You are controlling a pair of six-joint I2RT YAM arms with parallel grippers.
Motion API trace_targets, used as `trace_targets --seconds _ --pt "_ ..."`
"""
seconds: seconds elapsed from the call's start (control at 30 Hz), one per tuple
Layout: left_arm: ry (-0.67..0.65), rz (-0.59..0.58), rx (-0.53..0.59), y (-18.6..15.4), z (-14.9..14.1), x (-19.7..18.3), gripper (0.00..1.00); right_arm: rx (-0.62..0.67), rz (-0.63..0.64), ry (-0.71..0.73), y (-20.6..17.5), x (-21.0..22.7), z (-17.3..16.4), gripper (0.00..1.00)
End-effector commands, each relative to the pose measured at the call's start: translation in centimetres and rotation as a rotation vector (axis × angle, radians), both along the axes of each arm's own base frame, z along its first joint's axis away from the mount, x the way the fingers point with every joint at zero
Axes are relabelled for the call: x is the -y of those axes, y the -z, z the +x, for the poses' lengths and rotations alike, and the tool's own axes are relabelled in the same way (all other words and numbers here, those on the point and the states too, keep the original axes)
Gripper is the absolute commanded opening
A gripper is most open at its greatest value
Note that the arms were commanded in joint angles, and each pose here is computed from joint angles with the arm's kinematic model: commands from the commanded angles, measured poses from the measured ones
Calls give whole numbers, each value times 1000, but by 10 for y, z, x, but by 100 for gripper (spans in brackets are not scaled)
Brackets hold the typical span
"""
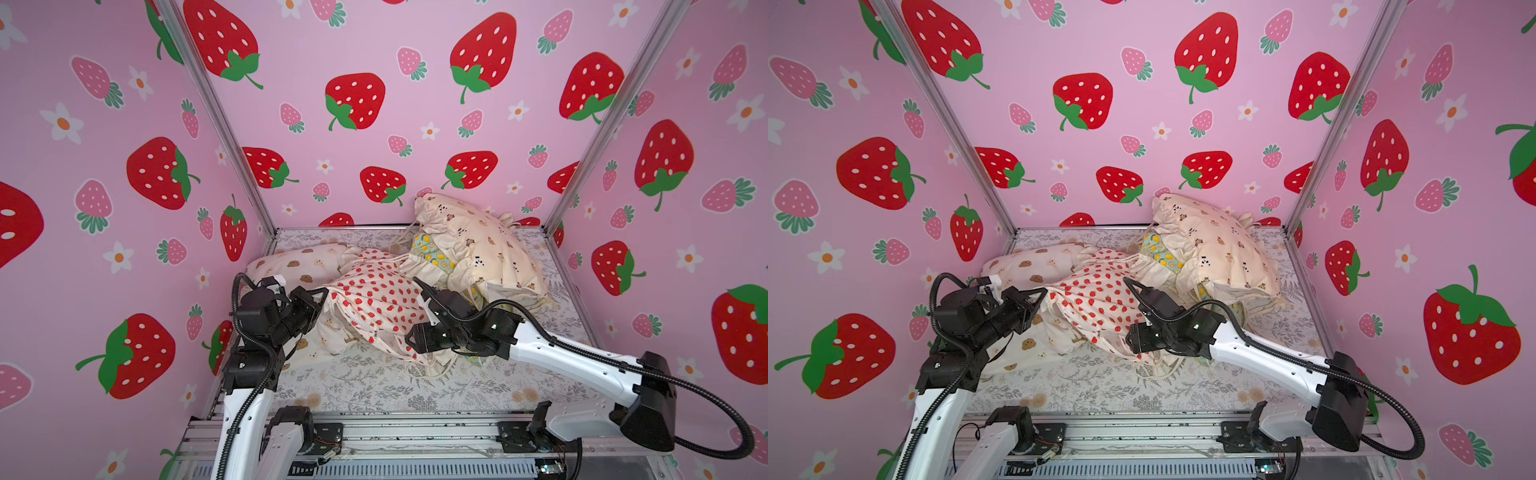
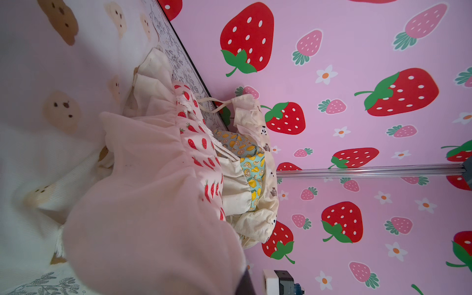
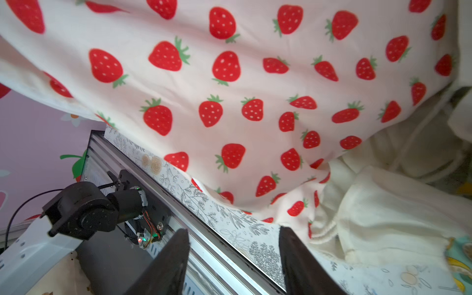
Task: Zip up pillowcases
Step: Zip the zipper on the pillowcase, then adjust the pillowcase at the center of the board.
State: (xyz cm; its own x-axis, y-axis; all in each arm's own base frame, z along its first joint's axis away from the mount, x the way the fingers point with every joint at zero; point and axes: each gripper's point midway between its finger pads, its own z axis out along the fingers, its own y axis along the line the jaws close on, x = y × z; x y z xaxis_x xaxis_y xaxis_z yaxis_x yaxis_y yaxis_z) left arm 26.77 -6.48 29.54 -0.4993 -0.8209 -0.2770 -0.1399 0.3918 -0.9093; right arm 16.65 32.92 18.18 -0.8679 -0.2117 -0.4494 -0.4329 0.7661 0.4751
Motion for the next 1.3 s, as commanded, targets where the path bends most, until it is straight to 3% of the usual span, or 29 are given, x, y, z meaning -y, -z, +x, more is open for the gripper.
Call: trace_targets --seconds 0.0,0.07,0.2,0.3,0.43,0.67,0.77,0.9,0.97,1.17,1.27 --pt "-6 14 44 -8 -1 -2 0 -44 3 93 17 13 16 70" --pt "-5 13 33 -5 -3 -2 0 -48 37 122 17 11 26 80" --pt "-7 16 37 -4 -8 -2 0 -94 61 232 37 20 53 92" --pt "-1 23 17 3 -10 -2 0 -111 136 305 46 23 78 95" --pt "12 20 10 5 -11 0 0 -129 173 294 48 6 98 96" --pt "5 -21 18 3 -10 2 0 -120 181 294 60 -23 128 69" --pt "9 -21 26 -5 -8 2 0 -92 184 279 57 -35 141 53" --pt "4 2 51 -21 -11 1 0 1 189 271 41 -47 164 23" --pt "6 19 45 -25 -17 1 0 43 181 255 27 -54 176 14" --pt "-5 12 12 -19 -55 2 0 150 171 114 -20 -82 196 8" --pt "-30 19 -12 -5 -65 -2 0 131 128 63 -11 -88 195 9"
